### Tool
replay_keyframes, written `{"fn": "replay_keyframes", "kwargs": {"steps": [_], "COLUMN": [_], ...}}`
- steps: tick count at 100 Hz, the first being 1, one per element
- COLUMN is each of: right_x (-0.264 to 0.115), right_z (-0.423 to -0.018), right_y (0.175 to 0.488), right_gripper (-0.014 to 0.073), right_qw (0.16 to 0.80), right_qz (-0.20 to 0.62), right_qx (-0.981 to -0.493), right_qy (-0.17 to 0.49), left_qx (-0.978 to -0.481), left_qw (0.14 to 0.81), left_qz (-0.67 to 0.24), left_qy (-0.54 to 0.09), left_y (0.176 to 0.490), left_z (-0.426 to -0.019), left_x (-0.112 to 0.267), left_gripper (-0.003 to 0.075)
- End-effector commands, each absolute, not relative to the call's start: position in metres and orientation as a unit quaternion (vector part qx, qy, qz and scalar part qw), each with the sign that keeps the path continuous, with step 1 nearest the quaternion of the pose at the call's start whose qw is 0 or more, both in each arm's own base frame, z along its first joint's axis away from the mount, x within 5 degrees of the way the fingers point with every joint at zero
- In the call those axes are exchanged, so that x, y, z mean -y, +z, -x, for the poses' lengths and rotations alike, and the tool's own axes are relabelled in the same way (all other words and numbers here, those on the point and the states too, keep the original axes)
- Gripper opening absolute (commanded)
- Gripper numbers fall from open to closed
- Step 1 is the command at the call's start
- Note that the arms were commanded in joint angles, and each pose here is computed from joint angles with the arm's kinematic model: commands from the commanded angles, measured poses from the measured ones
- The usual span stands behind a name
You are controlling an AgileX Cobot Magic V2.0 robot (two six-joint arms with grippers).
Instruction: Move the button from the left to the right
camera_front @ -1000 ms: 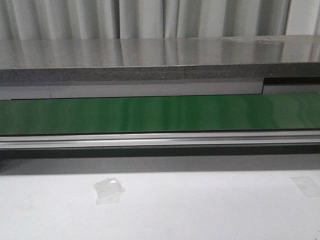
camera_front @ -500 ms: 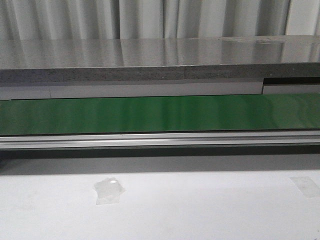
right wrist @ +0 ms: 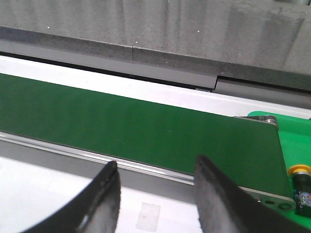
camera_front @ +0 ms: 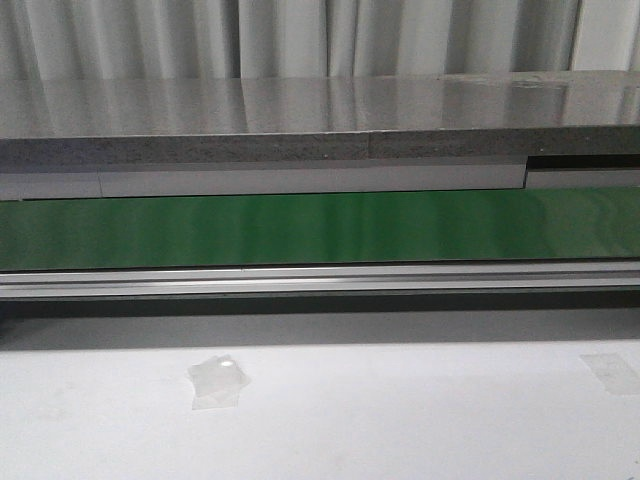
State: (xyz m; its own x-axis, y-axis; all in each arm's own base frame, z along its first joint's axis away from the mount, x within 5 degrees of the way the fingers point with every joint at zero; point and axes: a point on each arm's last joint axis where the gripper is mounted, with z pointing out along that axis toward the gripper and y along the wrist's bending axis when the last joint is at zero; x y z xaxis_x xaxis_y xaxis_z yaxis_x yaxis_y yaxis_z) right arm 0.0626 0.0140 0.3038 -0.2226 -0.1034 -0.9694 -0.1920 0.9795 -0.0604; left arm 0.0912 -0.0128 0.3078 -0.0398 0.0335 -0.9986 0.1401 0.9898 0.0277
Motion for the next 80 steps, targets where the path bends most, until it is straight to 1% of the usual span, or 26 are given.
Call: {"fn": "replay_keyframes", "kwargs": {"steps": [1,13,14,15,22,24,28,80], "right_x": [-0.0138,-0.0138,-0.0138,-0.0138,-0.0138,-0.0138,-0.0139,-0.0139], "right_z": [-0.0607,-0.0606,-0.0606,-0.0606,-0.0606,-0.0606,-0.0606,-0.0606], "right_y": [0.3156,0.3154,0.3154,0.3154,0.3154,0.3154,0.3153,0.3153], "right_gripper": [0.0252,0.0081,0.0051,0.0051,-0.0055,-0.0072,-0.0061,-0.0066], "right_qw": [0.646,0.645,0.645,0.645,0.645,0.645,0.645,0.645], "right_qz": [0.091,0.092,0.092,0.092,0.092,0.092,0.091,0.091], "right_qx": [-0.757,-0.758,-0.758,-0.758,-0.758,-0.758,-0.758,-0.758], "right_qy": [0.037,0.037,0.037,0.037,0.037,0.037,0.038,0.038], "left_qx": [-0.685,-0.685,-0.685,-0.685,-0.685,-0.685,-0.685,-0.685], "left_qw": [0.726,0.726,0.726,0.726,0.726,0.726,0.726,0.726], "left_qz": [-0.051,-0.051,-0.051,-0.051,-0.051,-0.051,-0.051,-0.051], "left_qy": [-0.041,-0.041,-0.041,-0.041,-0.041,-0.041,-0.041,-0.041], "left_y": [0.3243,0.3243,0.3243,0.3243,0.3243,0.3243,0.3243,0.3243], "left_z": [-0.0908,-0.0908,-0.0908,-0.0908,-0.0908,-0.0908,-0.0908,-0.0908], "left_x": [0.0119,0.0119,0.0119,0.0119,0.0119,0.0119,0.0119,0.0119], "left_gripper": [-0.0020,-0.0020,-0.0020,-0.0020,-0.0020,-0.0020,-0.0020,-0.0020]}}
